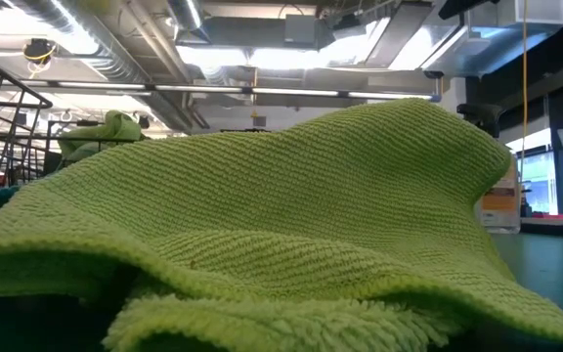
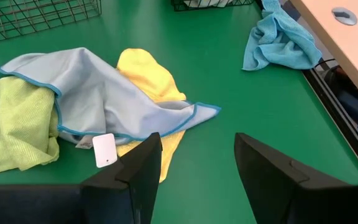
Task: Sort microfiber towel by color & place in baskets
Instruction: Put the top yellow microfiber cloth into the gold wire basket
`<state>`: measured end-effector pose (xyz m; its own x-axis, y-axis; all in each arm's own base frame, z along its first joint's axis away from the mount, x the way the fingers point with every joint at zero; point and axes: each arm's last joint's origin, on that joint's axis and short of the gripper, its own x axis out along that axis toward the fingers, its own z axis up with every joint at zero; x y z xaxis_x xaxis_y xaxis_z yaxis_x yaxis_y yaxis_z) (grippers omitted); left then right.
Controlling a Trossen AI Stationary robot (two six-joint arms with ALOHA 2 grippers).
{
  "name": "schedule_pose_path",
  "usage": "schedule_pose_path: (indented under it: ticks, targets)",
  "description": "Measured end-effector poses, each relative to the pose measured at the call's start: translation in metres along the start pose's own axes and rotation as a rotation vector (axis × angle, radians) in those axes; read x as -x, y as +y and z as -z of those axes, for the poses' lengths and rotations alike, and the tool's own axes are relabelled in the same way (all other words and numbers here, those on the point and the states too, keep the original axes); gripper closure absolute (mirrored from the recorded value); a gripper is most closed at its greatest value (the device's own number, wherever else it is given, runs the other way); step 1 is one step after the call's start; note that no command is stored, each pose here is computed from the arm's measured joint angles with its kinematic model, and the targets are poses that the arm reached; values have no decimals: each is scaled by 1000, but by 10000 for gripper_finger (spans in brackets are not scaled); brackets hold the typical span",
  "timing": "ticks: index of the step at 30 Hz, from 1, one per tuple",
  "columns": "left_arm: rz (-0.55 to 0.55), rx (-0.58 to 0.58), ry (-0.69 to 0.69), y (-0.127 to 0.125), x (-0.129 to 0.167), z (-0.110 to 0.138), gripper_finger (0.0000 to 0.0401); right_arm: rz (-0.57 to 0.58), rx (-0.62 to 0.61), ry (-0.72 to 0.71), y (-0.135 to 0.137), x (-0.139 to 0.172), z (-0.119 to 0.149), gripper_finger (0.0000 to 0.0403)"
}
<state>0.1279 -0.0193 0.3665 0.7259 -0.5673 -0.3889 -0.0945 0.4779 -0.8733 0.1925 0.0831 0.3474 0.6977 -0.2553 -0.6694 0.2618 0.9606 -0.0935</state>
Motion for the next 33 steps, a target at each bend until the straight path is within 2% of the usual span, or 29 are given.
schedule_pose_path:
  ticks: [3,7,12,15,22,33]
  targets:
    - [-83,144,78,8,2,11,395,0,0,0,0,0,0,200]
    - [-250,306,165,22,6,26,395,0,0,0,0,0,0,200]
    - [-453,426,220,35,13,40,395,0,0,0,0,0,0,200]
    - [-506,443,229,38,16,43,395,0,0,0,0,0,0,200]
    - [-530,442,216,39,16,44,389,0,0,0,0,0,0,200]
    - [-577,433,179,41,11,39,337,0,0,-1,0,0,0,200]
